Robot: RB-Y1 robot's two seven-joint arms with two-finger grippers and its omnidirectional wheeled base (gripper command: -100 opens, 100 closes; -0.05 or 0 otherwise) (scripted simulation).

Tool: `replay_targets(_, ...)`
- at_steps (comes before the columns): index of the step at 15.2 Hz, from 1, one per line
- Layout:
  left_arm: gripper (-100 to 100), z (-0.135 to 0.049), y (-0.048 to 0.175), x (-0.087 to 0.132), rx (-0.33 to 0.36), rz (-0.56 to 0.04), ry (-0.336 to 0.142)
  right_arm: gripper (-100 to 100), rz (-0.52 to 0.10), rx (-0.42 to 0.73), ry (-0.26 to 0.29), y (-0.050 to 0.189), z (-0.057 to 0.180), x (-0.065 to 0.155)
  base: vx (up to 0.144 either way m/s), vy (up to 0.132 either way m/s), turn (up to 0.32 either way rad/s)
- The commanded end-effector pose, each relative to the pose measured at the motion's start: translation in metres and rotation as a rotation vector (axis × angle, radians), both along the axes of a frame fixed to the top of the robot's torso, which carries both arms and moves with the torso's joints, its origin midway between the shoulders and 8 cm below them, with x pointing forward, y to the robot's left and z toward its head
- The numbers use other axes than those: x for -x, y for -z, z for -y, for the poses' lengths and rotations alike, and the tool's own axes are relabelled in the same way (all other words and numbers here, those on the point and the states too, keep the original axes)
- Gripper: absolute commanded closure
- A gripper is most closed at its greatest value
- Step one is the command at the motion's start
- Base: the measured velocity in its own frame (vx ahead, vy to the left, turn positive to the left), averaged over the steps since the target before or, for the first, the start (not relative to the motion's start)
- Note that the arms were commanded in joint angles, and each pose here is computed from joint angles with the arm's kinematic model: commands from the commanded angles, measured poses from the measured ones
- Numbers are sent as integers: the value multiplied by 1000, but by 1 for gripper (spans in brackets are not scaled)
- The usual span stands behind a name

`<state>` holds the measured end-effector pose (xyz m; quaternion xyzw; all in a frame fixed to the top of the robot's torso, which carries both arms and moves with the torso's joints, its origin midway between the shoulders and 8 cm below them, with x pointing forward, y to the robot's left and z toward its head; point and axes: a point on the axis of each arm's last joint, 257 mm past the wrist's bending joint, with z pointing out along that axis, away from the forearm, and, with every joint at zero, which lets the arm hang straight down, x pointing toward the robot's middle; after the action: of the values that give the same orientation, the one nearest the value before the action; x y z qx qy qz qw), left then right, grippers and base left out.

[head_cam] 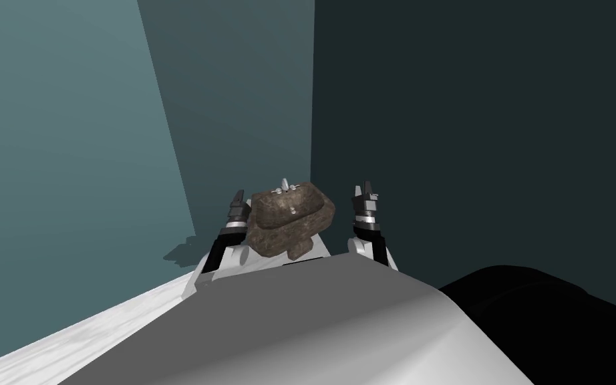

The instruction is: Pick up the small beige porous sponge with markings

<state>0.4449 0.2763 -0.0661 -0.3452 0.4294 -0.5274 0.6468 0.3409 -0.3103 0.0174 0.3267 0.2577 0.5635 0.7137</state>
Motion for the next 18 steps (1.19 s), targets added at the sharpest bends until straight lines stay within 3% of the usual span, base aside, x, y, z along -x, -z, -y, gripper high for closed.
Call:
replay_targets(1, -100, -3, 11, -6, -6, -27, -3, 0, 0, 0, 0, 0, 0, 0, 3, -6, -5)
replay_targets(4, -100, -4, 32, -32, -37, -98, -7, 0, 0, 0, 0, 0, 0, 0, 3, -9, -16)
replay_targets(9, -100, -7, 58, -50, -50, -165, -14, 0, 0, 0, 0, 0, 0, 0, 3, -8, -14)
replay_targets(10, -100, -6, 62, -63, -65, -189, -15, 0, 0, 0, 0, 0, 0, 0, 3, -8, -13)
replay_targets(12, -100, -9, 75, -64, -64, -214, -19, 0, 0, 0, 0, 0, 0, 0, 4, -8, -13)
replay_targets(13, -100, -9, 81, -78, -78, -245, -22, 0, 0, 0, 0, 0, 0, 0, 4, -9, -15)
replay_targets(18, -100, -11, 110, -104, -103, -343, -33, 0, 0, 0, 0, 0, 0, 0, 4, -11, -19)
